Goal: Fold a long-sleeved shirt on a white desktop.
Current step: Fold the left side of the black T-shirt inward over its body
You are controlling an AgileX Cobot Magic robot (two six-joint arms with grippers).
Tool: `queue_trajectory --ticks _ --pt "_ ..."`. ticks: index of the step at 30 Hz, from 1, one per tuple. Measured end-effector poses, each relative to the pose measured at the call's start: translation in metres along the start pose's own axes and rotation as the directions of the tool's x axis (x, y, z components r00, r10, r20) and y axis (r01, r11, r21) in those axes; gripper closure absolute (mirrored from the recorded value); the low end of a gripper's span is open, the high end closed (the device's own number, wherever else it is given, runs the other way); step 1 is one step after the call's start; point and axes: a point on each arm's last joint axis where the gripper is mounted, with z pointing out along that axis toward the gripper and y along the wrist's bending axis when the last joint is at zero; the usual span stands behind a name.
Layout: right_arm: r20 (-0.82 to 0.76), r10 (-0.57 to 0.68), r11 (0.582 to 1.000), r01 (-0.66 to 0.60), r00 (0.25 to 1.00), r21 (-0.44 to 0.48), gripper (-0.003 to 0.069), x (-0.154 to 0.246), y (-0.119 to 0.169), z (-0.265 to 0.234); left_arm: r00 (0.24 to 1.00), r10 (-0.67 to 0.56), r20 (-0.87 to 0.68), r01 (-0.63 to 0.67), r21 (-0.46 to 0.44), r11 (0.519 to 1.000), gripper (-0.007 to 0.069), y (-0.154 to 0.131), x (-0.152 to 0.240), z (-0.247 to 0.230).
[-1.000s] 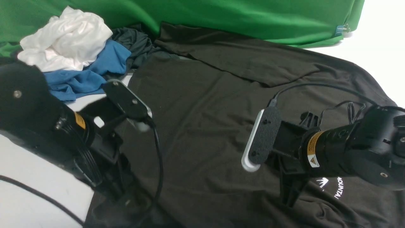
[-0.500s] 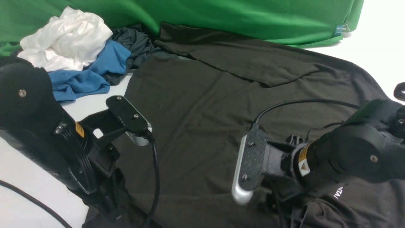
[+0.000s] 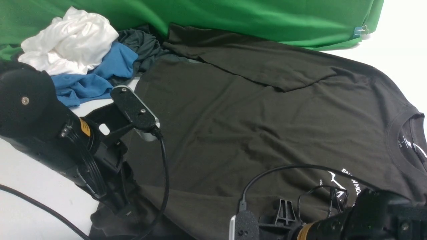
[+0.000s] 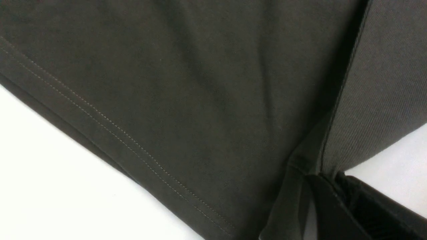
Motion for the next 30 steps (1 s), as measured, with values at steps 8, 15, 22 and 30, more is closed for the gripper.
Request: queue_trajectory --ticks 8,15,22,30 --pt "-0.020 -0.027 0.999 0.028 0.999 0.029 0.0214 0.011 0.001 0.026 1.000 0.000 0.005 0.000 -0.003 1.000 0.0596 0.000 0.000 0.000" --pt "-0.045 0.013 1.000 -0.012 0.999 0.021 0.0606 0.014 0.002 0.023 1.000 -0.001 0.006 0.001 -0.002 1.000 0.0596 0.000 -0.001 0.000" --pt "-0.006 0.089 0.995 -0.088 0.996 0.040 0.0614 0.004 -0.001 -0.020 1.000 -0.003 0.007 0.003 0.000 1.000 0.0596 0.000 -0.001 0.000" --pt "-0.046 0.093 0.995 -0.091 0.995 0.028 0.0614 0.001 -0.002 -0.038 0.999 -0.029 -0.019 0.030 0.070 0.997 0.0596 -0.006 0.001 0.000"
